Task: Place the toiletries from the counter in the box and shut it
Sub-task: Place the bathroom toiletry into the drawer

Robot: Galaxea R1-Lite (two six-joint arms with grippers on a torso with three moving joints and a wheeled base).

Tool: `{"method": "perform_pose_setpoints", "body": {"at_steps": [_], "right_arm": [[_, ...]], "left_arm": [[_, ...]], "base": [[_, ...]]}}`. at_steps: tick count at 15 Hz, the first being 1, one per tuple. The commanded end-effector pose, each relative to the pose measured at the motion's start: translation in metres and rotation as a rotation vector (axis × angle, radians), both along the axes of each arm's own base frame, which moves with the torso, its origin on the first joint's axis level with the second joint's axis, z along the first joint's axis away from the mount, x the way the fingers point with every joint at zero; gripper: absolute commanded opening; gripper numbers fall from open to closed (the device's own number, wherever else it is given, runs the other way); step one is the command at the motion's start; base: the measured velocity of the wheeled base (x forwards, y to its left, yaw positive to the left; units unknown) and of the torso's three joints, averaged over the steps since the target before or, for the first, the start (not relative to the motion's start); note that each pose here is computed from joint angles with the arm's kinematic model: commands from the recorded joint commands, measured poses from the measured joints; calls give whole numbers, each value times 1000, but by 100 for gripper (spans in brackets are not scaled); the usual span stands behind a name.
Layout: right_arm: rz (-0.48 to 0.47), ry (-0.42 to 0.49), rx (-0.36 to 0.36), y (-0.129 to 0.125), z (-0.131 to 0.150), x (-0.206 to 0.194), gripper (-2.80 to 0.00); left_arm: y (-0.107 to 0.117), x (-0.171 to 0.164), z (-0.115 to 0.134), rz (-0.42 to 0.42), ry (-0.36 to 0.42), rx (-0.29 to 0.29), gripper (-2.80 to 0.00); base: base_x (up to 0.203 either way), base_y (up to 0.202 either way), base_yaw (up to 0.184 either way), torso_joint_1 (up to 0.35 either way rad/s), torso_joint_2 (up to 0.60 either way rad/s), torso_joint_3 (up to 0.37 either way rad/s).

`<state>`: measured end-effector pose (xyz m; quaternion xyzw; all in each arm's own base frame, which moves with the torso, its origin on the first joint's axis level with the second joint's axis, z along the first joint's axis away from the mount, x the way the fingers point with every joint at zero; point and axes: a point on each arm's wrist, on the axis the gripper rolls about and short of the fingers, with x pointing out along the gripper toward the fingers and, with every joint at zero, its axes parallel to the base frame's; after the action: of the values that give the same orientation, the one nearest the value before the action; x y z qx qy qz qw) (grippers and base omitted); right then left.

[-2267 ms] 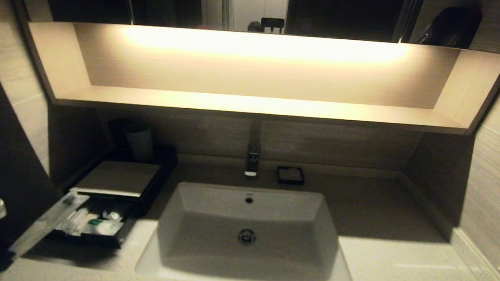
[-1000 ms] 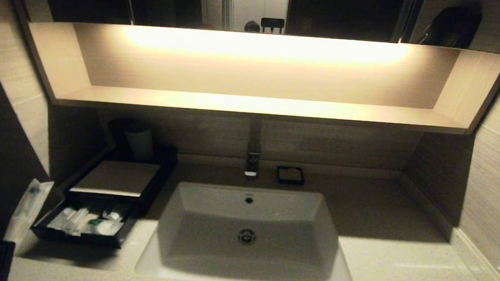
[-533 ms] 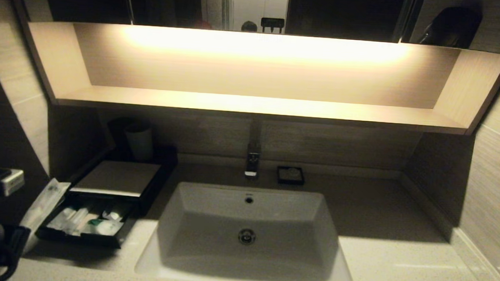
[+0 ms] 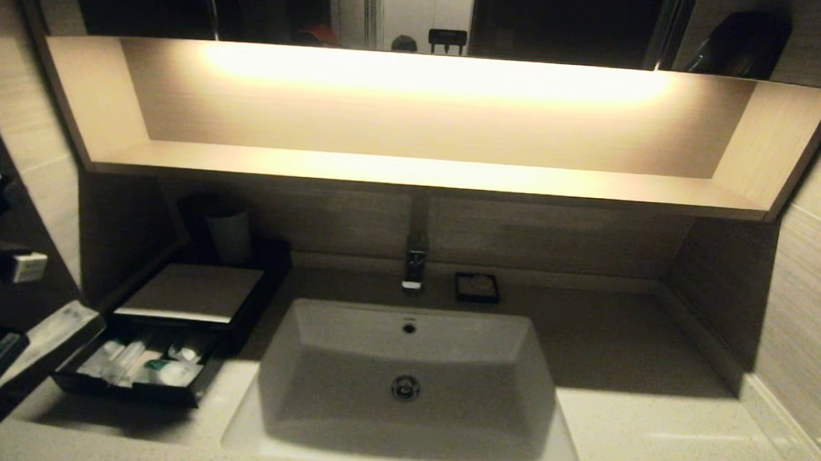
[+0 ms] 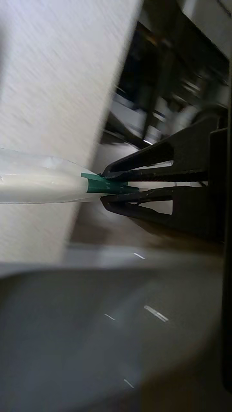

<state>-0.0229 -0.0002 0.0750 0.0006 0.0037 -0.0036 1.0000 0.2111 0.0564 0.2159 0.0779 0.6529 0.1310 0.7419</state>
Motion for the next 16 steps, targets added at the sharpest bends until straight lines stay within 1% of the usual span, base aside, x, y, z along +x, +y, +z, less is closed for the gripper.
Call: {"method": "perform_pose_setpoints", "body": {"at_steps": [1,4,7,13,16], "right_arm": [[0,0,0,0,0,0,-280],[0,0,0,0,0,0,-280],[0,0,0,0,0,0,-280],[1,0,0,0,0,0,-280],[0,0,0,0,0,0,-280]], "left_arm": [[7,20,-6,5,126,-9,-280],[10,32,-11,3,202,-21,-280],[12,40,-20,-2,237,-30,-280],[13,57,-27,-13,244,-41,-280],[11,61,-33,-23,264,-53,-280]], "base": [[0,0,0,0,0,0],[0,0,0,0,0,0],[0,0,0,0,0,0],[0,0,0,0,0,0],[0,0,0,0,0,0]]}}
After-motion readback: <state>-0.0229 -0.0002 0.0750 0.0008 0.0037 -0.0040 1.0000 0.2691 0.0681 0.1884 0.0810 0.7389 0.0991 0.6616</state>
